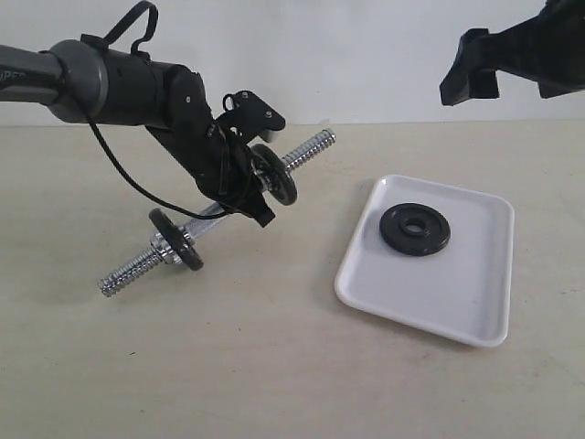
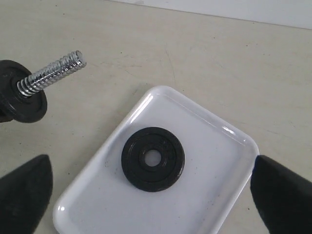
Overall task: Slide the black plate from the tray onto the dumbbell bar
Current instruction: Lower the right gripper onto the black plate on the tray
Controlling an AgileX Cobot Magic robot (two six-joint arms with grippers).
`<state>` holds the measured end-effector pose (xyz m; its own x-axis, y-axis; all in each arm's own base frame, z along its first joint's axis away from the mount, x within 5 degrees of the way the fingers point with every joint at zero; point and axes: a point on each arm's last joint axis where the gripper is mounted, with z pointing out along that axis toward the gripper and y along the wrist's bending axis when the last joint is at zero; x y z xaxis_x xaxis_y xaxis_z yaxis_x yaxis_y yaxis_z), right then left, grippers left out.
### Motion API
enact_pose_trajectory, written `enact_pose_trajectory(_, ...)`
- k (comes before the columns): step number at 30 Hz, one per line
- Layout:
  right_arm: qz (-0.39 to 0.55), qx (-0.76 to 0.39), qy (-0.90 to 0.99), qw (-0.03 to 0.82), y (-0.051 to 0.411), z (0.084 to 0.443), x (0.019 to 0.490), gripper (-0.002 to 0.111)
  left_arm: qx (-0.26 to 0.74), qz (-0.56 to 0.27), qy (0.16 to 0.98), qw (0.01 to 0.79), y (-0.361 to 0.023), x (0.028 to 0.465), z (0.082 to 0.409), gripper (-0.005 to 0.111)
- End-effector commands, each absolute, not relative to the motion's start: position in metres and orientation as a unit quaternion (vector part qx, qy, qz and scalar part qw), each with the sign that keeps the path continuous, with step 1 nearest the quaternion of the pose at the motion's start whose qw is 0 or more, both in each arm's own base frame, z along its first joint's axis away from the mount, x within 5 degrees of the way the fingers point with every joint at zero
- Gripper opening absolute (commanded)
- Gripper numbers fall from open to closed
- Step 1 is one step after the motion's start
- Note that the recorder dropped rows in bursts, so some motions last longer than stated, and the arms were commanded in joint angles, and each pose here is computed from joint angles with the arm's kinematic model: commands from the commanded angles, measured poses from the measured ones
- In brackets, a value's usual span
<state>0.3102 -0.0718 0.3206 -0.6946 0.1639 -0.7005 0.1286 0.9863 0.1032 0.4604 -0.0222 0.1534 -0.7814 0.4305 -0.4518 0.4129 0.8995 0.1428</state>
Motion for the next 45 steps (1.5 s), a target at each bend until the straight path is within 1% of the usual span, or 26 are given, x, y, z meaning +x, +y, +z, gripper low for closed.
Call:
enact_pose_trajectory(1, 0.022, 0.078, 0.919, 0.385, -0.073, 0.321, 0.311, 0.104, 0.212, 0.031, 0.920, 0.327, -0.024, 0.467, 0.195, 0.004)
enact_pose_trajectory(5, 0.023, 0.080, 0.920, 0.383, -0.073, 0.319, 0.312, 0.104, 0.213, 0.030, 0.921, 0.326, -0.024, 0.467, 0.195, 0.004)
enact_pose_trajectory(8, 0.027, 0.083, 0.924, 0.371, -0.074, 0.310, 0.317, 0.104, 0.213, 0.030, 0.921, 0.326, -0.024, 0.467, 0.195, 0.004)
enact_pose_trajectory(17, 0.069, 0.106, 0.941, 0.315, -0.076, 0.264, 0.341, 0.104, 0.213, 0.030, 0.921, 0.326, -0.024, 0.467, 0.195, 0.004)
enact_pose_trajectory(20, 0.070, 0.097, 0.949, 0.293, -0.072, 0.248, 0.349, 0.104, 0.215, 0.032, 0.920, 0.327, -0.024, 0.467, 0.195, 0.004)
enact_pose_trajectory(25, 0.057, 0.054, 0.958, 0.276, -0.052, 0.221, 0.365, 0.104, 0.217, 0.033, 0.919, 0.328, -0.024, 0.467, 0.195, 0.004)
enact_pose_trajectory(28, 0.047, 0.039, 0.960, 0.272, -0.043, 0.207, 0.373, 0.104, 0.217, 0.033, 0.919, 0.328, -0.024, 0.467, 0.195, 0.004)
enact_pose_trajectory(35, 0.003, 0.028, 0.959, 0.283, -0.051, 0.190, 0.383, 0.104, 0.219, 0.032, 0.919, 0.325, -0.024, 0.466, 0.195, 0.004)
enact_pose_trajectory(45, -0.004, 0.030, 0.957, 0.288, -0.053, 0.171, 0.391, 0.104, 0.224, 0.012, 0.918, 0.327, -0.028, 0.466, 0.195, 0.004)
